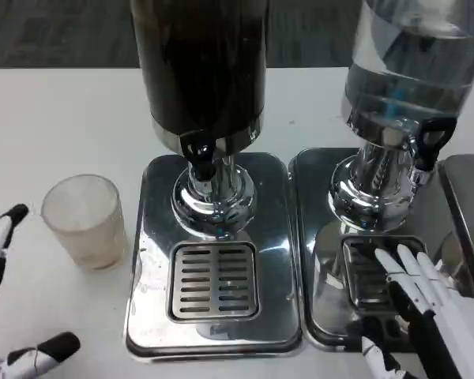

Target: Grasp the cup under the faucet to collect the drink, then remove the cup.

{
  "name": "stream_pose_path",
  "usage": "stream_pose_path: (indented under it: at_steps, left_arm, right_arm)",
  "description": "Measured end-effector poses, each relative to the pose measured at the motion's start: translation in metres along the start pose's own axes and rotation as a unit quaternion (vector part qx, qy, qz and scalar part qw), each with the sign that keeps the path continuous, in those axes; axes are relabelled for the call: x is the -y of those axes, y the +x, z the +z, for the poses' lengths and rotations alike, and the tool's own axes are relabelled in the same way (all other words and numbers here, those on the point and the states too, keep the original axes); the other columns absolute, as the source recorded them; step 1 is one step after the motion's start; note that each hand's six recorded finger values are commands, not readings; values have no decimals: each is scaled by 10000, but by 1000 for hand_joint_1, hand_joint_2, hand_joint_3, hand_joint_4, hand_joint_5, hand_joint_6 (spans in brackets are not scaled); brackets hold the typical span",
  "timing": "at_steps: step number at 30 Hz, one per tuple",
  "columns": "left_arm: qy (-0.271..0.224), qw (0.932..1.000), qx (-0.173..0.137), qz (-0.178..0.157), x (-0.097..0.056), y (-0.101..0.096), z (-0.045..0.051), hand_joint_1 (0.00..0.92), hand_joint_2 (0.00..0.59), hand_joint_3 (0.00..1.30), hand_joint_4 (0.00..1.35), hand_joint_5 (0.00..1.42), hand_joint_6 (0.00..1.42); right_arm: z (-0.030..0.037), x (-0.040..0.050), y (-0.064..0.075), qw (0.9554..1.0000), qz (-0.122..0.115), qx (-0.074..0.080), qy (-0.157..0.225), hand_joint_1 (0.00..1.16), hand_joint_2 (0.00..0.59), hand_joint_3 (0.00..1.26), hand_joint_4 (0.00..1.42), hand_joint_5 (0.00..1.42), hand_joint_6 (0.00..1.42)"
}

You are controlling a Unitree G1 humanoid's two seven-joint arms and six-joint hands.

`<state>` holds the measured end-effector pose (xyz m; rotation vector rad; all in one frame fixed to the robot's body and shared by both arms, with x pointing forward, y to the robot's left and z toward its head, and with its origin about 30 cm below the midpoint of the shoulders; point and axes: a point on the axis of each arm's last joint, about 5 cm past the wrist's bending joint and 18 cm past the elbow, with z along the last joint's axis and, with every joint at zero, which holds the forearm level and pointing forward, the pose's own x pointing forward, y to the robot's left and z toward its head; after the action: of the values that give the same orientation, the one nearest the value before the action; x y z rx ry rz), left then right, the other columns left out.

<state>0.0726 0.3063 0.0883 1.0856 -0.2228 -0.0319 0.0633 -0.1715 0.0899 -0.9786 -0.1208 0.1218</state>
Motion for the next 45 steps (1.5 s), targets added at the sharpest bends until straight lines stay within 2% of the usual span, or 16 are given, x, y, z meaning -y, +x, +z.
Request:
stream_pose_path:
  at_steps: [4,6,10,13,15,17,23,28,32,36,39,45]
  left_arm:
    - [-82,9993,-278,228,-15,88,-82,0,33,0,0,0,0]
    - [-83,9991,-339,234,-15,114,-113,0,31,0,0,0,0]
    - [-72,9977,-632,217,-35,221,-267,0,32,0,0,0,2]
    - [-409,9953,-809,337,-31,303,-346,0,34,0,0,0,7]
    - [-694,9912,-1061,385,-14,374,-430,0,36,0,0,0,10]
    - [-857,9892,-1139,344,13,422,-466,0,36,0,0,0,13]
    - [-1025,9867,-1211,363,29,539,-516,0,32,0,0,0,30]
    - [-1062,9867,-1192,310,53,616,-519,1,23,0,0,0,43]
    - [-1061,9867,-1212,230,65,672,-527,84,20,0,0,13,63]
    - [-951,9886,-1163,47,64,734,-527,134,21,0,0,14,68]
    - [-734,9906,-1141,-197,49,808,-533,148,27,0,0,14,69]
    - [-553,9912,-1131,-413,74,882,-527,196,24,0,0,14,71]
  right_arm:
    - [5,-2,7,10000,18,-10,90,520,586,104,12,0,63]
    - [8,-4,11,9999,12,-8,116,521,586,108,12,0,63]
    - [28,-10,43,9998,8,37,192,522,586,115,19,0,72]
    - [42,-16,59,9996,14,40,272,522,586,117,21,0,75]
    - [50,-16,73,9996,18,78,281,522,586,120,22,0,76]
    - [51,-14,81,9996,24,85,286,523,586,123,22,0,76]
    - [62,-20,93,9994,42,114,310,523,586,126,27,0,77]
    - [73,-26,104,9993,27,130,348,524,586,131,31,0,78]
    - [106,-40,105,9989,34,166,429,524,586,135,32,0,79]
    - [149,-33,113,9984,-50,215,517,524,586,138,38,0,80]
    - [162,-32,112,9982,-52,233,552,524,586,142,40,0,80]
    - [180,-39,109,9977,-43,247,628,524,586,145,43,0,89]
